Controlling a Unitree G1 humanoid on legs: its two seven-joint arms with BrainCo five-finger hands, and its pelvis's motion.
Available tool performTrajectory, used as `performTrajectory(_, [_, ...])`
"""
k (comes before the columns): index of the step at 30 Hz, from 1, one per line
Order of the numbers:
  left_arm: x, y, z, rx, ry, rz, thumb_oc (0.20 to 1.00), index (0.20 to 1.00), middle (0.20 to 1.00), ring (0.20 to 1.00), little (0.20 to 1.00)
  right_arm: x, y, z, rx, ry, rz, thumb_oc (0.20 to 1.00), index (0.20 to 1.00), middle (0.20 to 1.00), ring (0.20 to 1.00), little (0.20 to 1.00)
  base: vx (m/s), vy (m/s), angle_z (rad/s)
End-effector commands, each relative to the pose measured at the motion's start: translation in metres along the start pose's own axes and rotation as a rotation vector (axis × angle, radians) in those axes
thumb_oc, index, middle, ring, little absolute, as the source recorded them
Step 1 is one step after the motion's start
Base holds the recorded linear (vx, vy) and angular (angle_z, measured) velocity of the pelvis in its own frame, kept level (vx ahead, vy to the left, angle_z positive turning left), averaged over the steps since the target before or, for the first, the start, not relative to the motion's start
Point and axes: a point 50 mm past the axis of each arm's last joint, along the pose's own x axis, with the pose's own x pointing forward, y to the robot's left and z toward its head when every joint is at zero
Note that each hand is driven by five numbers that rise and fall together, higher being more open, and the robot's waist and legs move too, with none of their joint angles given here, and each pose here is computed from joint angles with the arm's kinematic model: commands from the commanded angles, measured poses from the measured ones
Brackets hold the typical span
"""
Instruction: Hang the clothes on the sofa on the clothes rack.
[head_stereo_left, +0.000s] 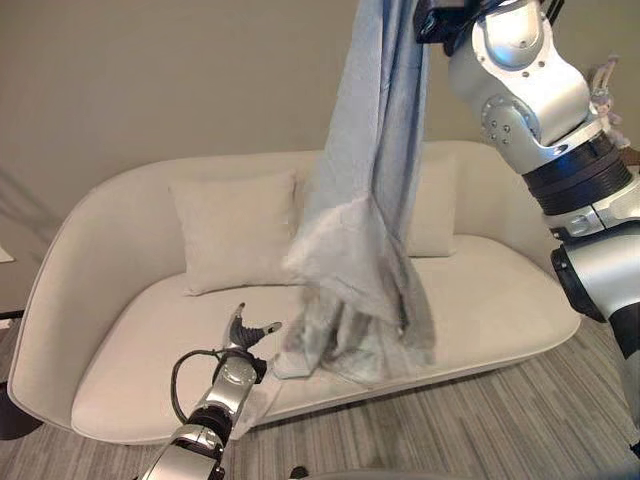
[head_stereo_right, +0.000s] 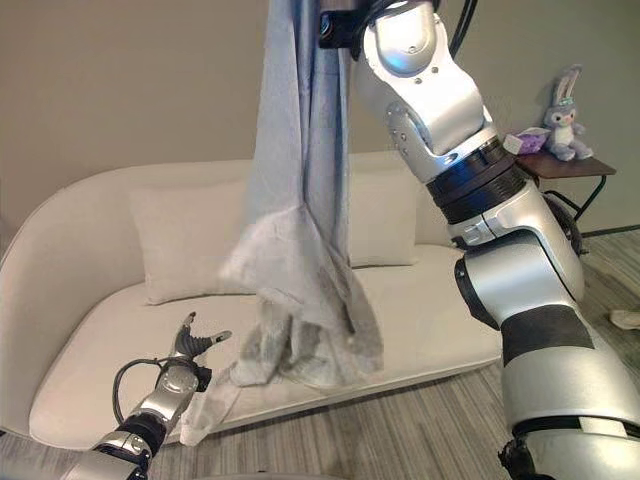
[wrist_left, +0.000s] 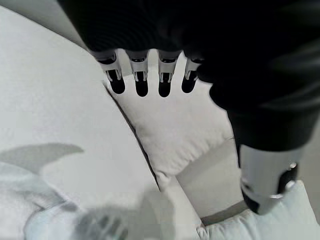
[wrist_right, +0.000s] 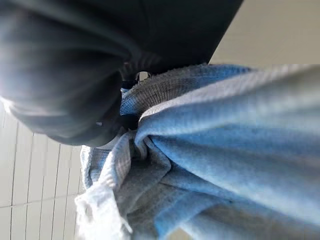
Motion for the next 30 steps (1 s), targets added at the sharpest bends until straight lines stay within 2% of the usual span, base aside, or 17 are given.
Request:
performTrajectory(1, [0.006, -0.019, 0.053, 0.011, -0.18, -0.093, 1.0, 1.0, 1.0, 1.0, 1.0, 0.011, 0.017, 0.041, 0.035, -0.159, 0.068, 0.2, 0.2, 0.2, 0.2, 0.2, -0.01, -0.025, -0.28])
performTrajectory(2, [0.0, -0.043, 0.087, 0.022, -0.279, -0.184, 1.0, 1.0, 1.0, 1.0, 1.0, 0.006, 0.037, 0.04, 0.063, -0.162, 0.131, 0.2, 0.2, 0.2, 0.2, 0.2, -0.01, -0.025, -0.28])
performTrajectory(3, [0.0, -0.043, 0.088, 0.021, -0.28, -0.184, 1.0, 1.0, 1.0, 1.0, 1.0, 0.006, 0.037, 0.04, 0.062, -0.163, 0.132, 0.2, 0.2, 0.2, 0.2, 0.2, -0.01, -0.036, -0.17])
performTrajectory(5, [-0.011, -0.066, 0.139, -0.008, -0.413, -0.276, 1.0, 1.0, 1.0, 1.0, 1.0, -0.004, 0.054, 0.04, 0.095, -0.177, 0.194, 0.2, 0.2, 0.2, 0.2, 0.2, -0.01, -0.027, -0.25])
performTrajectory(6, [-0.024, -0.081, 0.169, -0.057, -0.498, -0.35, 1.0, 1.0, 1.0, 1.0, 1.0, -0.01, 0.062, 0.038, 0.107, -0.184, 0.23, 0.2, 0.2, 0.2, 0.2, 0.2, -0.01, -0.01, -0.16])
performTrajectory(10, [-0.057, -0.108, 0.213, -0.335, -0.555, -0.52, 1.0, 1.0, 1.0, 1.0, 1.0, -0.011, 0.064, 0.033, 0.074, -0.193, 0.217, 0.2, 0.2, 0.2, 0.2, 0.2, -0.01, -0.008, -0.04])
performTrajectory(11, [-0.065, -0.113, 0.219, -0.371, -0.569, -0.557, 0.2, 0.2, 0.2, 0.2, 0.2, -0.008, 0.063, 0.031, 0.069, -0.189, 0.205, 0.2, 0.2, 0.2, 0.2, 0.2, -0.03, -0.008, -0.12])
performTrajectory(13, [-0.071, -0.12, 0.219, -0.386, -0.556, -0.584, 0.2, 0.2, 0.2, 0.2, 0.2, -0.005, 0.059, 0.028, 0.079, -0.175, 0.171, 0.2, 0.2, 0.2, 0.2, 0.2, -0.03, -0.025, -0.08])
performTrajectory(18, [-0.059, -0.118, 0.206, -0.408, -0.469, -0.549, 0.2, 0.2, 0.2, 0.2, 0.2, -0.002, 0.042, 0.026, 0.043, -0.174, 0.111, 0.2, 0.2, 0.2, 0.2, 0.2, -0.02, -0.04, 0.03])
performTrajectory(21, [-0.055, -0.112, 0.194, -0.479, -0.428, -0.533, 0.2, 0.2, 0.2, 0.2, 0.2, -0.007, 0.012, 0.022, -0.035, -0.183, 0.051, 0.2, 0.2, 0.2, 0.2, 0.2, -0.05, -0.051, 0.07])
performTrajectory(24, [-0.052, -0.107, 0.158, -0.546, -0.343, -0.504, 0.2, 0.2, 0.2, 0.2, 0.2, -0.02, -0.039, 0.012, -0.135, -0.155, -0.049, 0.2, 0.2, 0.2, 0.2, 0.2, -0.11, -0.058, 0.09])
performTrajectory(26, [-0.051, -0.102, 0.141, -0.574, -0.309, -0.478, 0.2, 0.2, 0.2, 0.2, 0.2, -0.031, -0.058, 0.004, -0.176, -0.129, -0.088, 0.2, 0.2, 0.2, 0.2, 0.2, -0.13, -0.066, 0.14])
performTrajectory(27, [-0.05, -0.091, 0.123, -0.609, -0.283, -0.433, 0.2, 0.2, 0.2, 0.2, 0.2, -0.047, -0.079, 0.0, -0.217, -0.112, -0.127, 0.2, 0.2, 0.2, 0.2, 0.2, -0.13, -0.083, 0.05])
performTrajectory(29, [-0.049, -0.078, 0.105, -0.657, -0.252, -0.374, 0.2, 0.2, 0.2, 0.2, 0.2, -0.072, -0.097, -0.01, -0.229, -0.081, -0.176, 0.2, 0.2, 0.2, 0.2, 0.2, -0.11, -0.08, 0.04])
performTrajectory(30, [-0.05, -0.078, 0.103, -0.653, -0.25, -0.375, 0.2, 0.2, 0.2, 0.2, 0.2, -0.074, -0.097, -0.01, -0.229, -0.078, -0.18, 0.2, 0.2, 0.2, 0.2, 0.2, -0.08, -0.065, 0.04])
